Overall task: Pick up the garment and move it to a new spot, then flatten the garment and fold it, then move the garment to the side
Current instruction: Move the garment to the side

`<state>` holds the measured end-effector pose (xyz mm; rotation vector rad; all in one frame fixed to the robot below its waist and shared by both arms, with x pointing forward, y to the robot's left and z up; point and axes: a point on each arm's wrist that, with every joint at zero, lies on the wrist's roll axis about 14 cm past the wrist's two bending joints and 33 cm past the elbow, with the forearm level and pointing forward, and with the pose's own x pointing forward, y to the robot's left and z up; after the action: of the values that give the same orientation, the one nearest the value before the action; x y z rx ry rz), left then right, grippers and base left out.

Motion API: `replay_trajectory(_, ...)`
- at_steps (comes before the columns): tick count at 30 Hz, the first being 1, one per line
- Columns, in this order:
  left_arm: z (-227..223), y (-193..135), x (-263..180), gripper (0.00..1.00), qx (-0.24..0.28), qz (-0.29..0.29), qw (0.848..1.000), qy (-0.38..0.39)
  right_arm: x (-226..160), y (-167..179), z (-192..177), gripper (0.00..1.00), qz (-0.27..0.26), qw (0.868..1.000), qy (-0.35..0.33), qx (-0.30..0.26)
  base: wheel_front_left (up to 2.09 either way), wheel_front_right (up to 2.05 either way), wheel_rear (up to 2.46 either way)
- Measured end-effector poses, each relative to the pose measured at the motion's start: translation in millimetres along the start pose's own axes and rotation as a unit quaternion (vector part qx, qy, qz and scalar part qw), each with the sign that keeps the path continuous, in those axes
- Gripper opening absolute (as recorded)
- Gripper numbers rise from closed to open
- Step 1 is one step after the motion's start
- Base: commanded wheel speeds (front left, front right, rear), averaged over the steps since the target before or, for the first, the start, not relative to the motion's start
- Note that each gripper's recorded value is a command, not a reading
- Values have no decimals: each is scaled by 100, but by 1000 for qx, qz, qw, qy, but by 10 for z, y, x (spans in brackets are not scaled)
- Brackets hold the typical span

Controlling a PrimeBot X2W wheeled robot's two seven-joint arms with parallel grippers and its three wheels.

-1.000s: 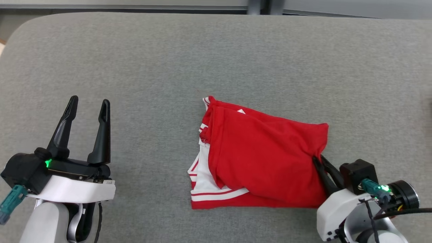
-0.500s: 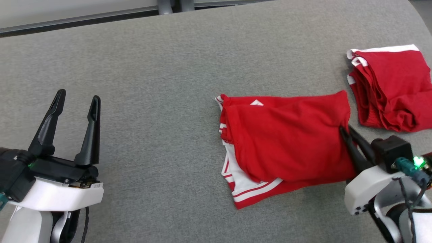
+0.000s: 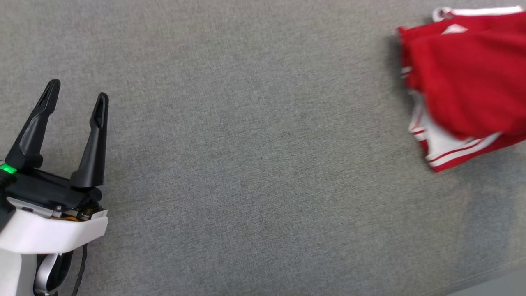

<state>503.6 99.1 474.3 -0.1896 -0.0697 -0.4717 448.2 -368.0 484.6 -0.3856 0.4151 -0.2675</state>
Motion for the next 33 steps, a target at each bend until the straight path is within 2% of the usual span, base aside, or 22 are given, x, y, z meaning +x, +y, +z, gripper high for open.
replay_trajectory(3,-70,2,44,100,-5,-7,1000,2,130,-266,-92,0,-42,999,22,-1,0,0,0)
replay_trajectory(5,-99,-1,67,100,-6,-12,1000,2,220,-319,-172,0,-52,998,37,5,0,0,0)
replay_trajectory(9,-167,29,125,100,-7,-21,1000,3,425,-371,-343,0,-71,995,61,26,0,0,0)
replay_trajectory(12,-228,40,153,100,-9,-27,1000,4,559,-266,-579,0,-70,992,94,38,0,0,0)
replay_trajectory(13,-254,51,151,100,-8,-28,1000,7,599,-202,-652,11,-66,991,104,42,0,0,0)
replay_trajectory(14,-275,67,150,100,-9,-28,1000,8,633,-149,-717,44,-65,991,111,45,0,0,0)
replay_trajectory(15,-295,83,147,100,-9,-27,1000,10,667,-90,-778,98,-62,990,120,50,0,0,0)
replay_trajectory(18,-346,98,121,100,-10,-26,999,17,710,52,-850,100,-51,990,118,53,0,0,0)
replay_trajectory(22,-304,56,121,100,-12,-29,999,13,640,30,-754,100,-59,993,79,60,0,0,0)
replay_trajectory(27,-191,-27,78,100,-15,-27,999,8,366,42,-575,100,-66,994,5,90,0,0,0)
replay_trajectory(33,-22,-48,-72,100,-18,0,1000,5,-109,465,-158,100,-21,986,-105,126,0,0,0)
